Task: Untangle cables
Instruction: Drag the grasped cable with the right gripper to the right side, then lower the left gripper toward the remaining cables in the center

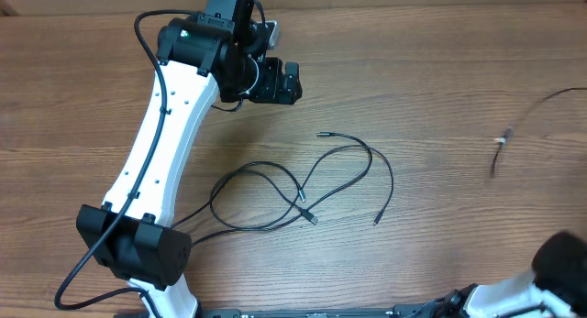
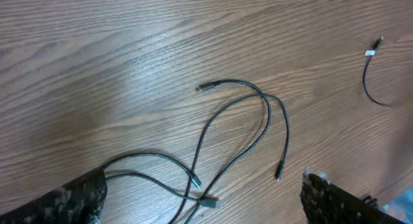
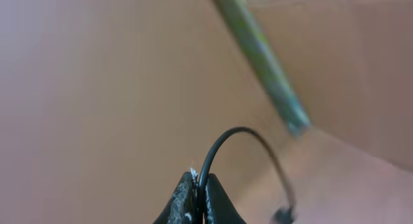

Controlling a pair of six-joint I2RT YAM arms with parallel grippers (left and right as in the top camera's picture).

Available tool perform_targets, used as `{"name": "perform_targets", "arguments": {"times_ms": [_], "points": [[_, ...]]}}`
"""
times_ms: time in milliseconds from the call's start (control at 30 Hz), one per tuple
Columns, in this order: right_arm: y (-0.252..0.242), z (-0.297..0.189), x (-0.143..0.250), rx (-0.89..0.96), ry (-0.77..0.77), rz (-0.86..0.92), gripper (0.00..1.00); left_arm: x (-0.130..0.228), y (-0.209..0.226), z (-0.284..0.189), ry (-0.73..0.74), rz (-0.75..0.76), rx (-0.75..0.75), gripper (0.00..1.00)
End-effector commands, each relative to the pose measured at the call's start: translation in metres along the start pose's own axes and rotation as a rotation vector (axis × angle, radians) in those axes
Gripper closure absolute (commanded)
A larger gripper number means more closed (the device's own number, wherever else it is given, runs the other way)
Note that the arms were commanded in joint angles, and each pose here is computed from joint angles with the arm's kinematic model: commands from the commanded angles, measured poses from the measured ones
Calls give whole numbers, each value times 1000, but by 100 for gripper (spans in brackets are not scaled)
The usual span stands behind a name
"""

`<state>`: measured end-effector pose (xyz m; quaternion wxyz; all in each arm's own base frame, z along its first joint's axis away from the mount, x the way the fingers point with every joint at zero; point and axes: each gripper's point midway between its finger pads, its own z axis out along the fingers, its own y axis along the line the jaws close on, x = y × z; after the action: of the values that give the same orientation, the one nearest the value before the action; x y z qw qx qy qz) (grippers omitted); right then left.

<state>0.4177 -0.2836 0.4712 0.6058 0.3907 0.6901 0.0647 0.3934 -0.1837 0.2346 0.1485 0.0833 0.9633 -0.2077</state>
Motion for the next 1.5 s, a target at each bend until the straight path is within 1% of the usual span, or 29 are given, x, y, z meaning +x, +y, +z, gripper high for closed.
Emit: {"name": "perform_targets", "arguments": {"times_ms": [0, 67, 133, 267, 367, 400, 433, 467, 500, 533, 567, 600, 633, 700, 800, 900, 933, 967, 1033, 1067, 1133, 1200, 1233, 1267, 1367, 1467], "points": [[-50, 36, 22, 161, 53, -20, 96, -2, 1, 3, -3, 25, -5, 5], [-69, 51, 38, 213, 100, -14, 96, -3, 1, 4, -6, 26, -4, 5], [-98, 68, 66, 290, 188, 0, 96, -3, 1, 4, -5, 26, -4, 5], [-137, 89, 115, 388, 337, 32, 90, -4, 1, 4, -9, 27, -3, 5], [-161, 98, 140, 456, 406, 42, 88, -4, 1, 4, -10, 28, -3, 5], [-165, 99, 147, 468, 426, 46, 85, -4, 1, 4, -10, 28, -2, 5], [-167, 100, 150, 470, 437, 50, 73, -4, 1, 4, -10, 28, -3, 5], [-167, 99, 152, 468, 444, 52, 57, -4, 1, 4, -10, 28, -3, 5], [-164, 100, 153, 454, 452, 57, 39, -4, 1, 4, -11, 28, -3, 5], [-156, 99, 154, 415, 464, 68, 31, -5, 1, 4, -12, 29, -3, 5], [-149, 99, 155, 380, 476, 79, 26, -5, 1, 4, -14, 30, -3, 5], [-131, 96, 157, 290, 509, 75, 20, -6, 0, 4, -20, 32, -2, 5], [-122, 93, 158, 252, 525, 77, 17, -9, 1, 4, -29, 33, -6, 6], [-97, 82, 159, 167, 558, 64, 16, -14, 6, 0, -49, 30, -21, 9], [-46, 55, 163, 26, 605, 20, 16, -26, 11, -21, -98, 6, -23, 12], [6, 24, 169, -94, 637, -37, 16, -28, 11, -41, -114, -26, -27, 14], [21, 13, 171, -117, 642, -55, 16, -26, 10, -50, -116, -41, -35, 13], [35, 2, 174, -139, 647, -71, 15, -24, 12, -56, -118, -71, -55, 11], [61, -24, 180, -179, 666, -98, 14, -10, 21, -72, -109, -200, -130, 11], [63, -26, 181, -181, 668, -100, 15, -4, 24, -76, -102, -234, -149, 11], [68, -39, 185, -171, 685, -110, 12, 22, 36, -85, -46, -356, -237, 9], [64, -42, 189, -153, 705, -105, 11, 41, 46, -88, 8, -407, -302, 9], [62, -43, 192, -150, 716, -113, 11, 48, 46, -86, 28, -412, -306, 10], [60, -42, 193, -138, 720, -115, 11, 60, 49, -80, 58, -464, -324, 10], [54, -41, 192, -106, 711, -125, 10, 83, 48, -66, 116, -482, -346, 10], [55, -41, 192, -106, 712, -126, 9, 116, 41, -46, 151, -483, -350, 10]]}}
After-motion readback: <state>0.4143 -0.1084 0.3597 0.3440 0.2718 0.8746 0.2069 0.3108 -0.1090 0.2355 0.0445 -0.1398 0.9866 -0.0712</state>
